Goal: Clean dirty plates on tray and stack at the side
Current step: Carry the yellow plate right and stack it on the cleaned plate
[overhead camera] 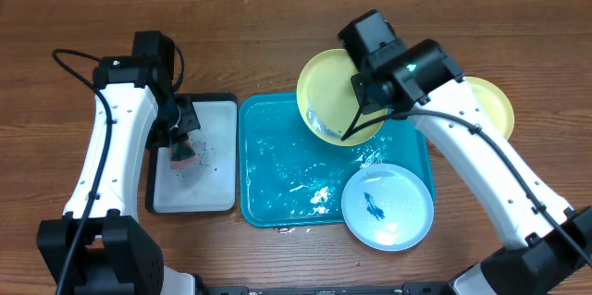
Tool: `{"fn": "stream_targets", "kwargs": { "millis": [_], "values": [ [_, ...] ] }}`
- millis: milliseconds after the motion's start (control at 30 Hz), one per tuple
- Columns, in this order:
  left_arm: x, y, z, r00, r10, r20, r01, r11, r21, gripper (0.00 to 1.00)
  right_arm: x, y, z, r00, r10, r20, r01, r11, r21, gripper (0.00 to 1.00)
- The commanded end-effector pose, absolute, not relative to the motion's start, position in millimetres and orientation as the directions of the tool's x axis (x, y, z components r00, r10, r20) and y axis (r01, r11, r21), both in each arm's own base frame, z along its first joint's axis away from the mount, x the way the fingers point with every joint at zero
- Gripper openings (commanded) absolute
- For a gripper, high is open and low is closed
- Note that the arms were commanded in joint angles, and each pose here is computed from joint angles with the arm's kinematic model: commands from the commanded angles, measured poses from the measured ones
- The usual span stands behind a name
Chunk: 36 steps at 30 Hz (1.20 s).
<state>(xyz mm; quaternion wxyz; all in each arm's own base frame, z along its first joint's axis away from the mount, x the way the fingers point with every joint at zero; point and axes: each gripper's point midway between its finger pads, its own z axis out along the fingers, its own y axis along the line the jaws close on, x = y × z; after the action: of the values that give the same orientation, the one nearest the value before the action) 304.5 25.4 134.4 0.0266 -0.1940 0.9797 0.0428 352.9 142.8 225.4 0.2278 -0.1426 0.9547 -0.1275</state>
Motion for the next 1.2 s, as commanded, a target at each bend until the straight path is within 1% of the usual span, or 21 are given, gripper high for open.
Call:
{"fn": "stream_targets", "kwargs": {
  "millis": [0, 67, 200, 267, 533, 800, 933, 1167],
  "values": [
    [304, 24, 130, -0.932, -0.359, -0.054, -0.362, 0.929, 0.070, 0.04, 354, 133, 266, -0.781, -0.439, -0.444, -0.167, 0.831, -0.530, 0.04],
    [304, 24, 130, -0.932, -0.359, -0.054, -0.362, 0.929, 0.070, 0.04, 346, 139, 274, -0.755, -0.496, -0.429, -0.167, 0.779, -0.605, 0.04],
    [304, 24, 130, -0.932, -0.359, -0.054, -0.362, 0.929, 0.071, 0.04, 337, 161, 283, -0.698, -0.564, -0.441, -0.182, 0.736, -0.653, 0.04],
    [304, 24, 130, -0.932, -0.359, -0.053, -0.362, 0.929, 0.071, 0.04, 336, 165, 290, -0.678, -0.579, -0.454, -0.158, 0.718, -0.678, 0.04],
    [304, 24, 130, -0.932, -0.359, -0.053, -0.362, 0.929, 0.071, 0.04, 333, 161, 326, -0.607, -0.647, -0.462, -0.016, 0.590, -0.807, 0.04],
    [304, 25, 130, -0.932, -0.359, -0.054, -0.362, 0.929, 0.071, 0.04, 325, 171, 346, -0.548, -0.707, -0.446, 0.043, 0.509, -0.860, 0.04],
    [304, 25, 130, -0.932, -0.359, -0.054, -0.362, 0.929, 0.071, 0.04, 318, 178, 361, -0.507, -0.737, -0.448, 0.101, 0.465, -0.880, 0.04],
    [304, 24, 130, -0.932, -0.359, -0.054, -0.362, 0.929, 0.071, 0.04, 304, 198, 366, -0.450, -0.775, -0.444, 0.094, 0.454, -0.886, 0.04]
  ]
}}
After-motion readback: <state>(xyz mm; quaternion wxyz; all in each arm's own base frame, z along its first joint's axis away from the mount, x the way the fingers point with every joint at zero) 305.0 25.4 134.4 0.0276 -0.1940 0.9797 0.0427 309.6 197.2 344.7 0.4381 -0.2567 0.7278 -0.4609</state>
